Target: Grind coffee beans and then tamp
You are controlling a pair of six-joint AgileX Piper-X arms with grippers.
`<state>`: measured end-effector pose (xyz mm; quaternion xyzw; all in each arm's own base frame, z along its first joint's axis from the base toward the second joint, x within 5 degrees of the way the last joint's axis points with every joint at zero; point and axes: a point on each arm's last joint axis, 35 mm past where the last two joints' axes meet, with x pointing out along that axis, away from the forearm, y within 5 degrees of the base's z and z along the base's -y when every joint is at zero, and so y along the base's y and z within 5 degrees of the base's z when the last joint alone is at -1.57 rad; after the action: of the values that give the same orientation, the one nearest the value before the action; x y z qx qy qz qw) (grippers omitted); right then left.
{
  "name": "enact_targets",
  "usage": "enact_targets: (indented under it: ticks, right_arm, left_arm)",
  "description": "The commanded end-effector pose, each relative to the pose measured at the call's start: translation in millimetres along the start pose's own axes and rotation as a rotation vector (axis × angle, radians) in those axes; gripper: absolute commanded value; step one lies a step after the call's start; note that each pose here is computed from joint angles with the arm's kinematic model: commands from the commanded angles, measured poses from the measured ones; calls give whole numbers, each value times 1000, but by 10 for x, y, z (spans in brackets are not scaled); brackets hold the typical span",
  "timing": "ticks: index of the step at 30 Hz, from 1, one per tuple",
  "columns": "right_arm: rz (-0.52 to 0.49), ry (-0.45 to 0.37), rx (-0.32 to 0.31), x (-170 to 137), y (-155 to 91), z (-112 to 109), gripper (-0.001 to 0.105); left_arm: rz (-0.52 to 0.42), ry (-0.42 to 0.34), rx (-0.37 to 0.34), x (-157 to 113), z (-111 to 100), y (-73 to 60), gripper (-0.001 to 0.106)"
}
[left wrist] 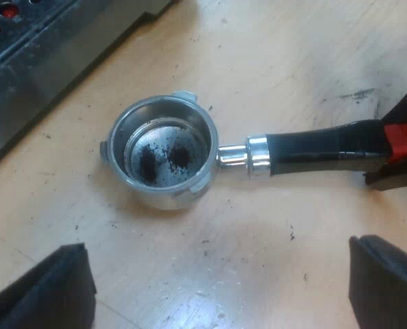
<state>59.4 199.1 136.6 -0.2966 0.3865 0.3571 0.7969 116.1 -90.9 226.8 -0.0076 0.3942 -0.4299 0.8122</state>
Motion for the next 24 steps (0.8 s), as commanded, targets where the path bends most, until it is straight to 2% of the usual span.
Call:
enact_targets:
  ticks: [1,3,5,6,8,9,10,11,16,17,23,24]
  right_arm:
    - [-45,-39,7,-13,-19,55,0]
    - [-45,-40,7,-13,-19,55,1]
    - [-44,-30,4,-13,-20,45,15]
    - [-45,-25,2,-13,-21,40,18]
    - [-39,-2,-5,-13,-23,14,40]
    - [-35,0,-6,-13,-22,13,41]
    - [-28,15,-11,-13,-22,-3,52]
    - [-28,24,-14,-13,-24,-12,56]
    - [-37,62,-24,-25,-34,-33,63]
    - [-46,98,-32,-52,-41,-22,67]
    - [-83,245,-89,-220,-83,80,78]
    - [-84,248,-91,-239,-84,106,79]
  left_arm:
    - [-9,-15,-5,-11,26,-16,79]
    - [-9,-15,-5,-11,26,-16,79]
    - [-9,-15,-5,-11,26,-16,79]
    - [-9,-15,-5,-11,26,-16,79]
    - [-9,-15,-5,-11,26,-16,79]
    - [-9,-15,-5,-11,26,-16,79]
    - [-9,-15,-5,-11,26,-16,79]
    - [-9,-15,-5,-11,26,-16,79]
    - [-8,-10,-7,-10,20,-15,79]
    - [-8,-9,-8,-10,19,-15,79]
    - [-8,-10,-7,-17,29,-19,79]
    - [-8,-10,-7,-22,35,-22,79]
